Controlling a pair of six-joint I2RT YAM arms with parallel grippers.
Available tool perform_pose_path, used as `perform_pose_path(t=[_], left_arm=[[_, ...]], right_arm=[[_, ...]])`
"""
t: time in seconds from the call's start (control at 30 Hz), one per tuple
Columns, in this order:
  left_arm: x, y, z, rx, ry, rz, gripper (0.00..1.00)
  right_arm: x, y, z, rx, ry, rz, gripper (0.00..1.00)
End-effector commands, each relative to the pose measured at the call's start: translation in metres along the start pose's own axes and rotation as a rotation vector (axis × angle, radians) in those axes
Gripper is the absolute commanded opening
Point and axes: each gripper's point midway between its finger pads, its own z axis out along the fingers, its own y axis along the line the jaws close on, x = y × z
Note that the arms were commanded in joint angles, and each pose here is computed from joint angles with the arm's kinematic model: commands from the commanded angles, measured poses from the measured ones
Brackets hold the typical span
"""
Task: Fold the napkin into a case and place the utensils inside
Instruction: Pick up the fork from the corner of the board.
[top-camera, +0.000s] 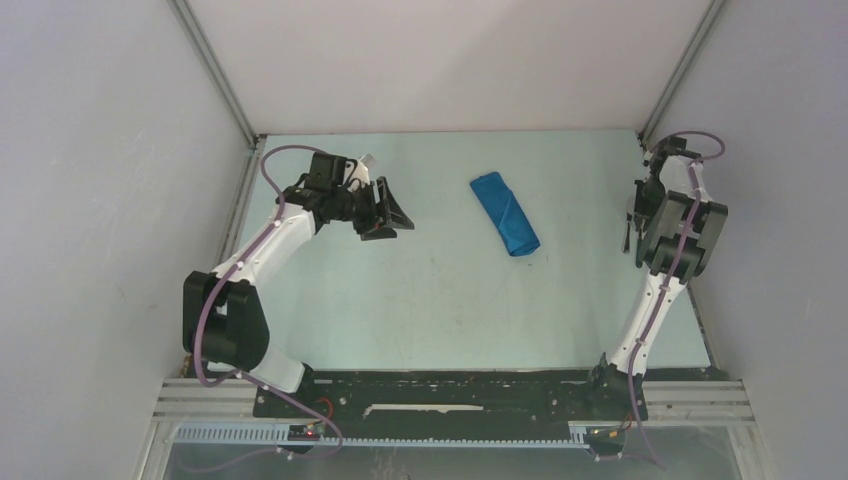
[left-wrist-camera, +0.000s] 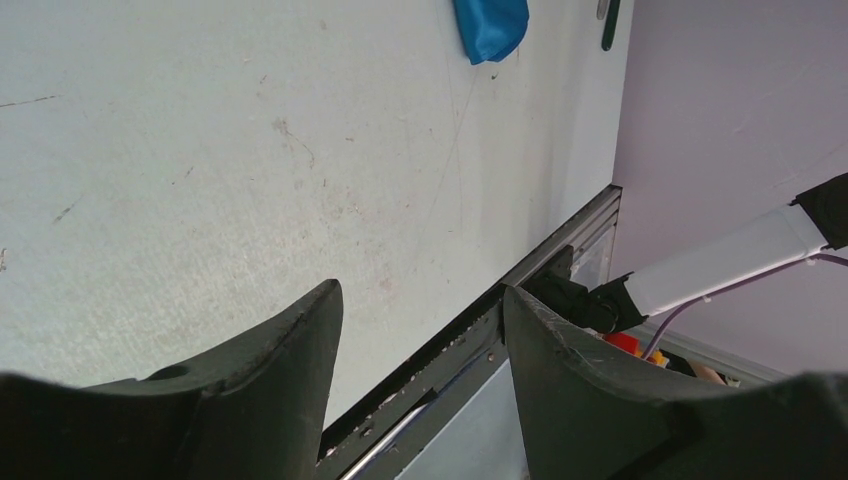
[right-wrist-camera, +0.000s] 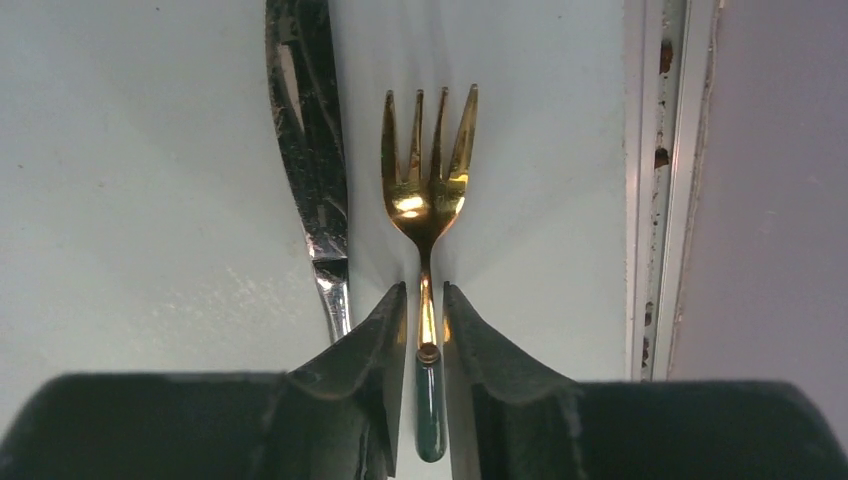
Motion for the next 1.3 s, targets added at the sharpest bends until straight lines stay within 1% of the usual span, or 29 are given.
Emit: perform_pose_path(t=[0.0,0.07,0.13,0.2,0.27,0.37,0.53,0.63,0.83,0.97,1.07,1.17,1.27], left_arm=[[-0.001,-0.002,0.000,0.034,-0.001,-0.005,0.66],[-0.001,-0.003,-0.001,0.036,0.000,-0.003,0.66],[-0.001,-0.003,-0.001,0.039,0.000,-0.003,0.66],[-0.001,-0.003,-0.001,0.040,0.000,-0.005,0.66],[-0.001,-0.003,-0.001,0.040,-0.002,-0.002,0.66],[-0.001,-0.002,-0.001,0.038,-0.004,-0.002,0.66],[-0.002,-0.004,-0.002,0.040,-0.011,0.003,0.66],[-0.003,-0.004,-0.003,0.043,-0.014,0.001,0.66],[-0.004,-0.006,-0.006,0.053,-0.032,0.005,0.66],[-0.004,-0.007,-0.007,0.053,-0.038,0.009,0.66],[-0.004,-0.006,-0.007,0.052,-0.042,0.008,0.66],[-0.004,-0.003,-0.004,0.045,-0.043,0.005,0.66],[-0.003,0.000,-0.001,0.039,-0.044,0.003,0.66]], right_arm=[[0.014,0.005,0.018,-0.047,0.056,-0.003,0.24],[0.015,0.007,0.018,-0.099,0.055,0.001,0.18],[0.018,0.017,0.013,-0.206,0.052,-0.032,0.07],[0.018,0.012,0.010,-0.204,0.044,-0.028,0.05],[0.017,0.008,0.007,-0.181,0.047,-0.042,0.00],[0.010,0.000,-0.002,-0.117,0.021,-0.035,0.00],[-0.002,-0.007,-0.039,-0.093,-0.059,-0.024,0.00],[-0.001,-0.007,-0.059,-0.106,-0.107,-0.012,0.00],[-0.004,-0.002,-0.093,-0.102,-0.188,-0.059,0.00],[-0.015,0.025,-0.113,-0.110,-0.257,-0.150,0.00],[-0.024,0.056,-0.128,-0.097,-0.297,-0.269,0.00],[-0.035,0.100,-0.144,-0.111,-0.349,-0.378,0.00],[-0.043,0.153,-0.159,-0.152,-0.404,-0.482,0.00]])
